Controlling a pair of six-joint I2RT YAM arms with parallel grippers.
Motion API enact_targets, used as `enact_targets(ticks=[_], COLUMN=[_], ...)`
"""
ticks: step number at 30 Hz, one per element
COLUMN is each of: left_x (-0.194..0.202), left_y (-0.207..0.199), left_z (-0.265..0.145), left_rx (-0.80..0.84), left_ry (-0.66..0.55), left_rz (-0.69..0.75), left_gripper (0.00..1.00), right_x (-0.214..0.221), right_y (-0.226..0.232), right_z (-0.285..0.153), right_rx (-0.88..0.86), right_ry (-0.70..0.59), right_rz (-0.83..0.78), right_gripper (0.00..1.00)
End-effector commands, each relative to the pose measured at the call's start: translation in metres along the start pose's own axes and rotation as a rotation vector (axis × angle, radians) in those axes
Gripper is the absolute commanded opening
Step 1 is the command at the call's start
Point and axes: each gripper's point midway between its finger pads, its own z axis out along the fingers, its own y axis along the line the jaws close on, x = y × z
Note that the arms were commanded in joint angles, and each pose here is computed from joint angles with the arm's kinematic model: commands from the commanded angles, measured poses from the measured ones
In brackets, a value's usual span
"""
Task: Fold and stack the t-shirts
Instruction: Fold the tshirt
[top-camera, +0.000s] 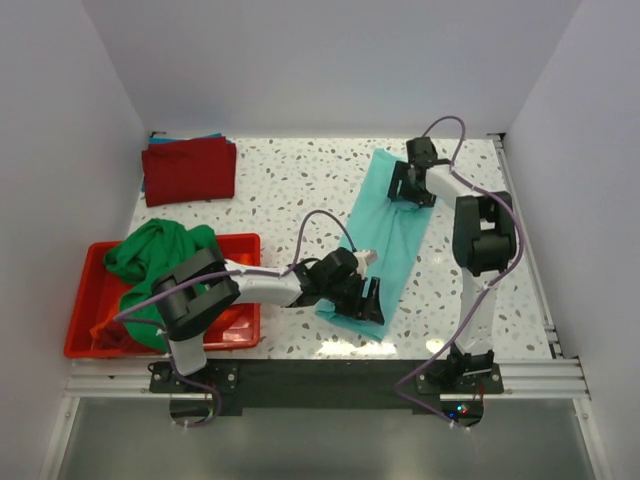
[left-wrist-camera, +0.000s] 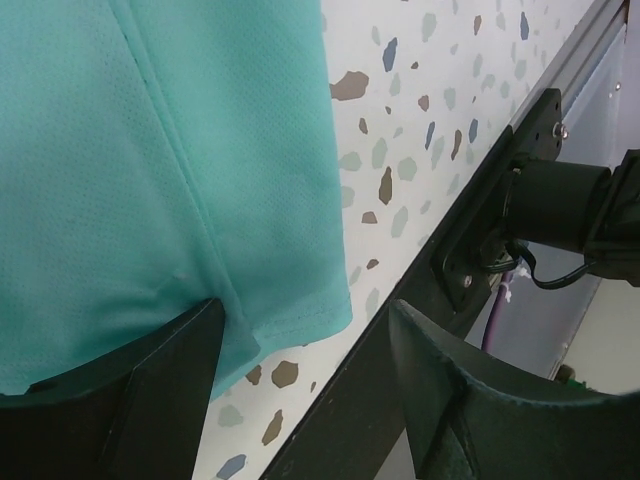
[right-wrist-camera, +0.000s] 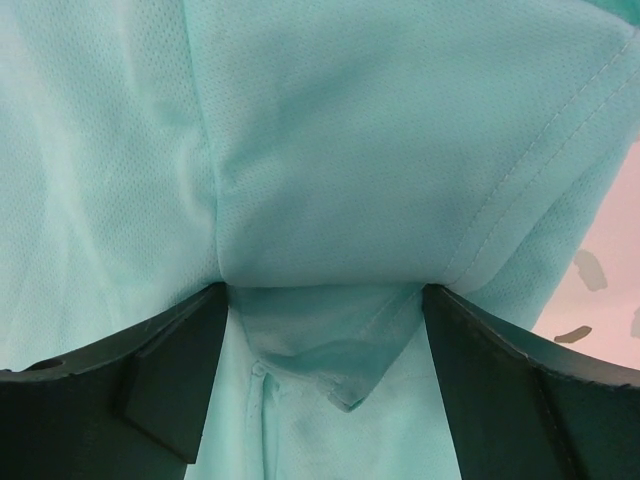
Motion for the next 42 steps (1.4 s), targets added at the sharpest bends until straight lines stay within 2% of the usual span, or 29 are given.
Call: enact_targets(ticks=[1, 3, 8, 11, 14, 16, 17, 20, 21, 27, 32, 39, 42], left_x=[-0.016, -0.042, -0.08, -0.087, -0.083, -0.069, -0.057, -0.043, -0.029, 0.0, 0.021, 0.025, 0.028], left_y=[-0.018, -0.036, -0.074, -0.069, -0.057, -0.027, -0.013, 0.012, 0.033, 0.076, 0.094, 0.081, 0.079], left_z=[0.001, -0.005, -0.033, -0.045, -0.064, -0.069, -0.075, -0.095, -0.1, -0.139, -0.137, -0.12, -0.115], left_rx=[0.021, 0.025, 0.025, -0.025, -0.083, -0.18, -0.215, -0.312, -0.373, -0.516, -0.532, -0.431, -0.412], left_ry=[-0.036, -0.09, -0.176, -0.198, -0.206, -0.185, -0.169, -0.171, -0.153, -0.193, -0.149, -0.147, -0.142], left_rz=[0.049, 0.124, 0.232, 0.255, 0.274, 0.289, 0.288, 0.298, 0.286, 0.236, 0.216, 0.228, 0.231], left_gripper=[0.72, 0.74, 0.78, 0.81, 0.81, 0.81, 0.81, 0.81, 0.81, 0.78, 0.78, 0.8, 0.8], right_x=[0.001, 0.0, -0.027, -0.024, -0.001, 0.036, 0.043, 0.1, 0.125, 0.221, 0.266, 0.319, 0.33], right_y=[0.022, 0.023, 0.022, 0.018, 0.015, 0.011, 0.008, -0.004, -0.006, -0.026, -0.026, -0.015, -0.011], right_z=[-0.025, -0.038, -0.112, -0.151, -0.182, -0.188, -0.202, -0.209, -0.215, -0.224, -0.228, -0.219, -0.214], right_rx=[-0.121, -0.133, -0.185, -0.211, -0.231, -0.217, -0.228, -0.193, -0.197, -0.137, -0.133, -0.108, -0.102], right_ry=[-0.001, -0.011, -0.151, -0.179, -0.17, -0.1, -0.11, -0.016, 0.008, 0.163, 0.242, 0.334, 0.354], right_rz=[-0.024, -0.028, 0.002, 0.04, 0.038, 0.028, 0.032, 0.023, 0.027, 0.034, 0.052, 0.009, 0.002], right_gripper=[0.83, 0.84, 0.84, 0.84, 0.83, 0.83, 0.83, 0.81, 0.81, 0.78, 0.75, 0.68, 0.65])
